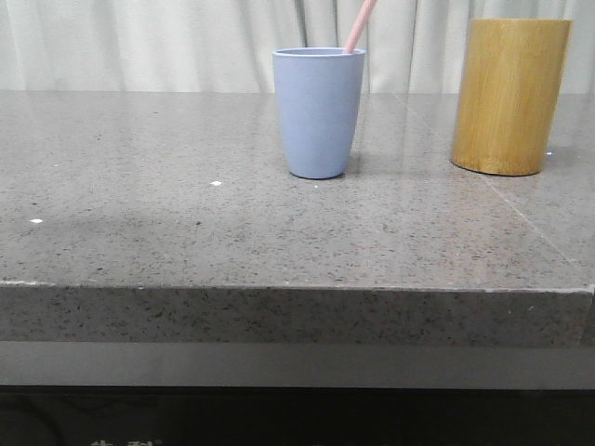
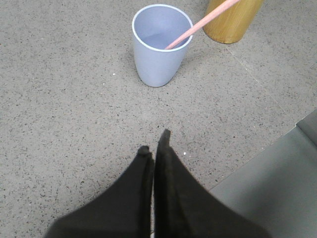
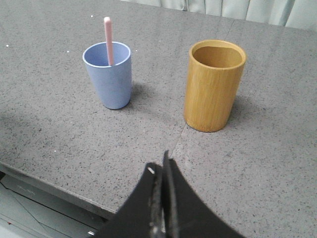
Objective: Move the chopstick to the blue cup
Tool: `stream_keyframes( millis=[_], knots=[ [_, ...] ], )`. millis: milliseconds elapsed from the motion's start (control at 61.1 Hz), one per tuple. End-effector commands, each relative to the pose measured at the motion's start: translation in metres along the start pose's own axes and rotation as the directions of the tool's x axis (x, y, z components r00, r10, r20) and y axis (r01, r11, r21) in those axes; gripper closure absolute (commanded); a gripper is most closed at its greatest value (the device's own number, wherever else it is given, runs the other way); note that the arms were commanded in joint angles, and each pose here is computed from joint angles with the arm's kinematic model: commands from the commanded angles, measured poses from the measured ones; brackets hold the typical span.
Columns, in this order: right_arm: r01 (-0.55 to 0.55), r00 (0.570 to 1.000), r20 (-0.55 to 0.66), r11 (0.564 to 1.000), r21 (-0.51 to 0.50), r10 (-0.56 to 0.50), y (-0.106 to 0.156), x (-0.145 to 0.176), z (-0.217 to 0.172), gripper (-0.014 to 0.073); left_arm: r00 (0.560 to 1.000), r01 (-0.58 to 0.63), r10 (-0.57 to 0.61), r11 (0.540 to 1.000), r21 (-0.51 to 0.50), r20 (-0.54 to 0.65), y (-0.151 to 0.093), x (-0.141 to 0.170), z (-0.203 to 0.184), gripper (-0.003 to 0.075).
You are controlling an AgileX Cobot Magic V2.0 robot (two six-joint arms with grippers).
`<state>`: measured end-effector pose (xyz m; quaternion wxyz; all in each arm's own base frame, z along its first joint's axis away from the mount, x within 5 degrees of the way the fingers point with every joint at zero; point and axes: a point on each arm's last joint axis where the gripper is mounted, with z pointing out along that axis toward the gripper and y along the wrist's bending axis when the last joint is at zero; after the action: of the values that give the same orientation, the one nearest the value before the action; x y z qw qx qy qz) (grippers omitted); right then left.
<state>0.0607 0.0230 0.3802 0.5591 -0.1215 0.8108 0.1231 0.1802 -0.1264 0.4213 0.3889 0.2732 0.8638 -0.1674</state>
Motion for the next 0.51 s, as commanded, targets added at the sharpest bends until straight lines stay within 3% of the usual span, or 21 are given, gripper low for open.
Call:
stream_keyframes(
  millis=[0,491],
  knots=[
    [-0.005,0.996,0.090,1.000,-0.002,0.005,0.0005,-0.0123,-0.0024,0.0662,0.994,0.000,0.000,1.000,0.004,0.111,-0.0019,-0.0103,-0.0144,0.0739],
    [-0.005,0.998,0.061,1.000,0.000,0.005,0.0003,-0.0097,-0.0022,0.0662,0.994,0.000,-0.001,1.000,0.004,0.112,-0.0018,-0.0102,-0.0140,0.0739]
  ],
)
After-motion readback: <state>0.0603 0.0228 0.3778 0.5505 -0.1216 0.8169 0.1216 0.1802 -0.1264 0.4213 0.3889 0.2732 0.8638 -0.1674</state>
